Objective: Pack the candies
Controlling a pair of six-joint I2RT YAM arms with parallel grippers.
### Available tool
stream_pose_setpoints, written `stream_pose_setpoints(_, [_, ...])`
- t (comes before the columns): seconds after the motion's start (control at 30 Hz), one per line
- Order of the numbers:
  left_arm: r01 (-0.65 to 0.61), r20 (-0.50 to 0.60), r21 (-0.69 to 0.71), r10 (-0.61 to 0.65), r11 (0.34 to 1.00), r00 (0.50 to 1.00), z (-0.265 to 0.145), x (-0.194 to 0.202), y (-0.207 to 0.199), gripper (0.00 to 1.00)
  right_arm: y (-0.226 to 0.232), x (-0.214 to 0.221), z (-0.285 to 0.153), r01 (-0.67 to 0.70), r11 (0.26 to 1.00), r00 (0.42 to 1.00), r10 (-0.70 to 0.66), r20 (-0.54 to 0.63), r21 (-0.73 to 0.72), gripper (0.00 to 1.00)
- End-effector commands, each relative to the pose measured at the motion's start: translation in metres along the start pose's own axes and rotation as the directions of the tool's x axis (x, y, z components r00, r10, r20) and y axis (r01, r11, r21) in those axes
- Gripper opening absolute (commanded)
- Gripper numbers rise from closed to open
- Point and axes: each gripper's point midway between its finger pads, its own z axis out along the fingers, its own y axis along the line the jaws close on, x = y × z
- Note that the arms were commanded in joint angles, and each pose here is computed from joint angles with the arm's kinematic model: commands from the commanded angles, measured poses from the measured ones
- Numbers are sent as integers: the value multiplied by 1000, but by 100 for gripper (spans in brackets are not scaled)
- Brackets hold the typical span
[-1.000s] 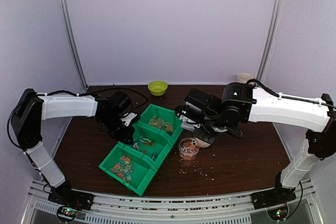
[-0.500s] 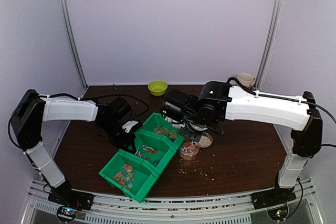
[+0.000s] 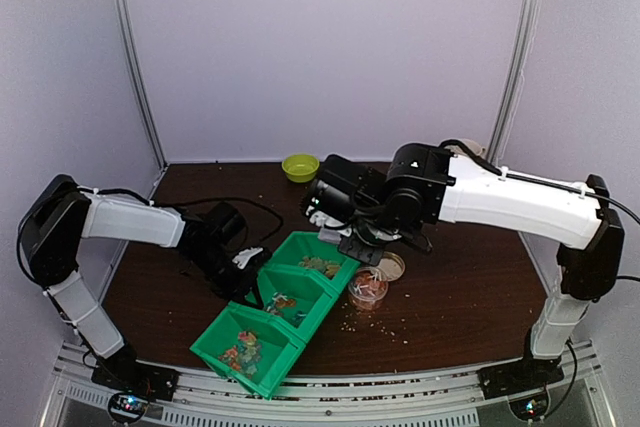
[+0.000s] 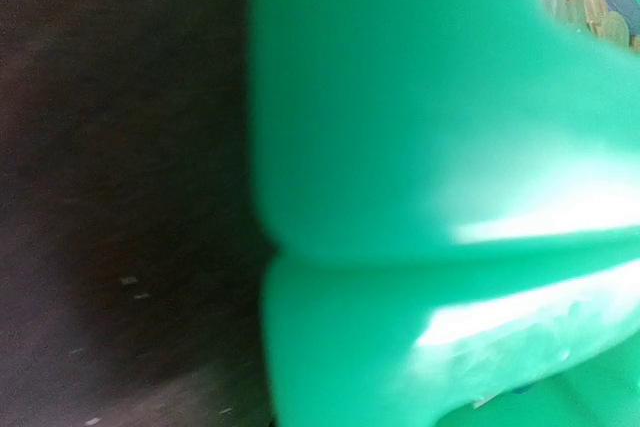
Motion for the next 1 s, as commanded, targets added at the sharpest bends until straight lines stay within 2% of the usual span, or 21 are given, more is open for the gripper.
stream_pose_setpoints(0.0, [-39, 59, -179, 51, 983, 997, -30, -15, 11, 0, 10, 6, 3, 78, 997, 996, -79, -48, -5, 0])
stream_pose_setpoints(0.1, [-70, 77, -288, 96, 955, 992, -46, -24, 20, 0, 19, 8, 10, 114, 993, 991, -115, -70, -19, 0])
stream_pose_setpoints(0.23, [-111, 71, -351, 144, 930, 987, -59, -33, 22, 0, 30, 6, 21, 137, 990, 986, -140, -94, -32, 0])
stream_pose_setpoints(0.73, [-189, 116, -378, 249, 906, 962, -63, -45, 16, 0, 60, -13, 88, 193, 981, 960, -188, -207, 7, 0])
stream_pose_setpoints(0.97, [-214, 167, -333, 281, 918, 945, -69, -51, -1, 0, 73, -22, 111, 174, 984, 960, -180, -216, -44, 0])
